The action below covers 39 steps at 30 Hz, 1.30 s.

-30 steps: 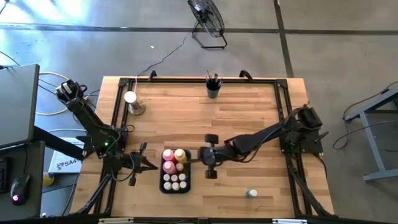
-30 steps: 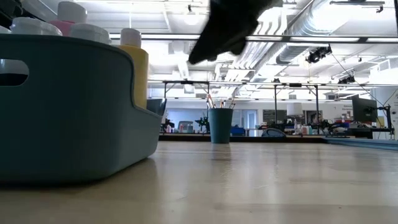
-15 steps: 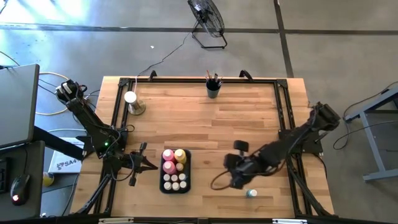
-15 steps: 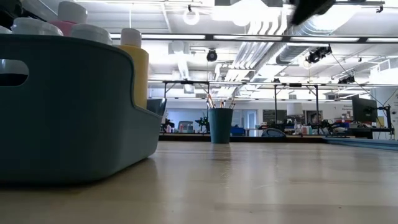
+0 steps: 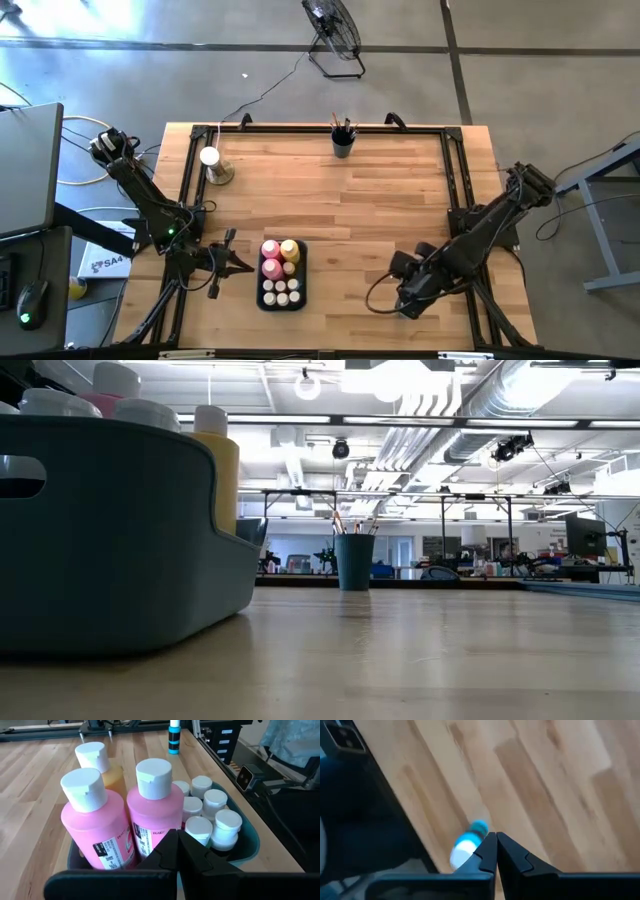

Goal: Pick & Place Paint Supplies
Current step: Put the green paint bottle into the green bin

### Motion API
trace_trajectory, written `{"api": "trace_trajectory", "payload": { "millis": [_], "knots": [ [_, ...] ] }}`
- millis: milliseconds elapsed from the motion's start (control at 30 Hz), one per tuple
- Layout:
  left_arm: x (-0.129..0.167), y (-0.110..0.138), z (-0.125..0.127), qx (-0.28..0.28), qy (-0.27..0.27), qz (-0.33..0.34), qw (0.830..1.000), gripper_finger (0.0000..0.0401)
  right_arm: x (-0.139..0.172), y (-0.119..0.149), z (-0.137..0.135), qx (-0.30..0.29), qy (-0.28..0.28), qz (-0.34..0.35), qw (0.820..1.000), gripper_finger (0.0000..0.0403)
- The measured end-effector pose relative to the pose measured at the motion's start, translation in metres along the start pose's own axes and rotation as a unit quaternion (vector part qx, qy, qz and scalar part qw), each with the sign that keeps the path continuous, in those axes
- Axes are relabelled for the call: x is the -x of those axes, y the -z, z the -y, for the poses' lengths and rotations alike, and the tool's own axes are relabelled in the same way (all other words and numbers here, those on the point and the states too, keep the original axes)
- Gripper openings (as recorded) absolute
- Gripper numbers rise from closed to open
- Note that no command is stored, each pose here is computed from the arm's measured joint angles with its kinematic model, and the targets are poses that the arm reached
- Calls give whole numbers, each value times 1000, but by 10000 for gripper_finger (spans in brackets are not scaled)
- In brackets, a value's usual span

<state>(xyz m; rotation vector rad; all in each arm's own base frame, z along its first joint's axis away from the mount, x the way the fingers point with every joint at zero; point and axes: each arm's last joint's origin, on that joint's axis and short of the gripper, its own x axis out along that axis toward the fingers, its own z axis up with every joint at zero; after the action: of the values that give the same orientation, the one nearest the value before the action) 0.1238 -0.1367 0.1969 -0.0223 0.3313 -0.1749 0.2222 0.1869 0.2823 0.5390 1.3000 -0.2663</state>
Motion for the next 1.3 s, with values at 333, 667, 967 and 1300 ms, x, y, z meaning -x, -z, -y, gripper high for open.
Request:
{"api": "trace_trajectory", "payload": {
  "millis": [333,667,967,1300],
  "knots": [
    [0,0,-1,0,-9,4,1000,0,0,7,-2,-95,-12,-66,993,2],
    [0,0,-1,1,-12,5,1000,0,1,11,2,-175,17,-83,981,4],
    [0,0,-1,1,-12,5,1000,0,1,13,-1,-194,10,-79,978,82],
    [0,0,-1,0,-12,4,1000,0,0,11,-11,-195,-45,-81,976,210]
  ]
}}
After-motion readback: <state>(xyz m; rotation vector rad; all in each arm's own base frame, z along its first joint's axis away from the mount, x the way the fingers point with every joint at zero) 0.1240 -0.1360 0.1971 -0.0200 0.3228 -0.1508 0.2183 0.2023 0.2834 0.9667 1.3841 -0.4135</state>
